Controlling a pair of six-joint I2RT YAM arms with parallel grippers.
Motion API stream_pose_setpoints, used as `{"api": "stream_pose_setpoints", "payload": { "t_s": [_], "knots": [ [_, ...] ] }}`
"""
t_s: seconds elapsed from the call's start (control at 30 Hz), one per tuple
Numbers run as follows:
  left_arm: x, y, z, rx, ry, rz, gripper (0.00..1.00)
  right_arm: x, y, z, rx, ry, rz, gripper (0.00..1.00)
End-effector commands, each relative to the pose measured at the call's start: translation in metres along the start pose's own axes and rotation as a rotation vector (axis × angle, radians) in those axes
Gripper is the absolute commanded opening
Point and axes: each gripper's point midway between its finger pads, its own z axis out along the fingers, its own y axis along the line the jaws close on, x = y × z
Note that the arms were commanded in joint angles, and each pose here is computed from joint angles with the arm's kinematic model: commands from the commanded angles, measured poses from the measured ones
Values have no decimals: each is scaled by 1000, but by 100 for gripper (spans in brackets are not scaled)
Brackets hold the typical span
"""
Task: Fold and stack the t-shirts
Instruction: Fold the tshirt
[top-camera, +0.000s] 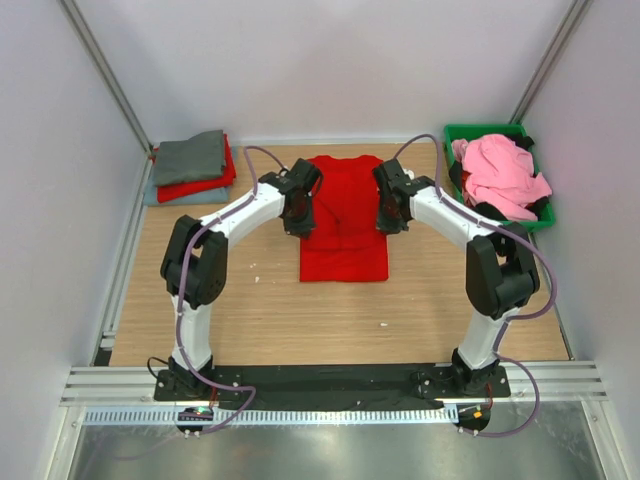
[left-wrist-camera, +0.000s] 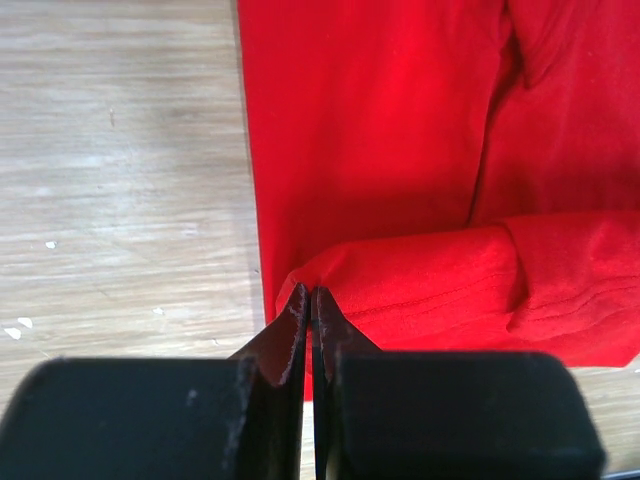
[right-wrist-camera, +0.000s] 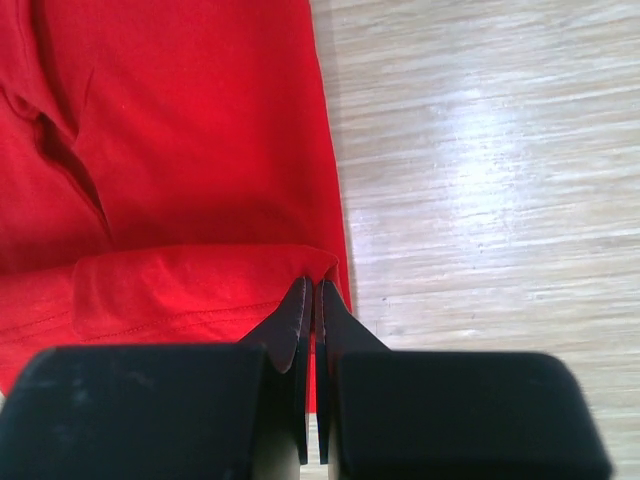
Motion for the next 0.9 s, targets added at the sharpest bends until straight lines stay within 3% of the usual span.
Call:
{"api": "stream_pose_setpoints", "payload": {
  "t_s": [0.0, 0.3, 0.4, 0.47, 0.5, 0.53, 0.6, 0.63, 0.67, 0.77, 0.83, 0.87],
  "knots": [
    [-14, 5, -3, -14, -12, 17, 0, -22, 10, -1, -32, -43, -13, 1],
    [-22, 15, 23, -54, 23, 17, 0, -27, 10, 29, -13, -4, -21, 1],
    [-28, 18, 29, -70, 30, 20, 6, -34, 9, 33, -6, -4, -16, 1],
    [-39, 20, 27, -79, 24, 20, 25, -43, 8, 35, -4, 1, -20, 24],
    [-43, 19, 24, -79, 21, 26, 43, -56, 13, 29, -15, -23, -20, 39],
    [-48, 20, 21, -82, 13, 27, 50, -60, 12, 31, -9, -21, -29, 66],
    [-66, 20, 1, -83, -23, 29, 62, -70, 3, 23, 33, -27, -34, 81],
    [-76, 23, -8, -96, -53, 36, 70, -84, 3, 15, 35, -57, -29, 86],
    [-85, 26, -22, -104, -76, 29, 72, -87, -5, 7, 56, -54, -26, 87],
    [-92, 34, -58, -125, -126, 27, 73, -97, -12, -29, 49, -115, -9, 88],
    [-86, 32, -89, -87, -168, 13, 71, -75, -17, -33, 37, -85, 8, 89],
    [-66, 34, -80, -71, -140, 2, 71, -72, -17, -40, 10, -103, 23, 89]
  ]
}}
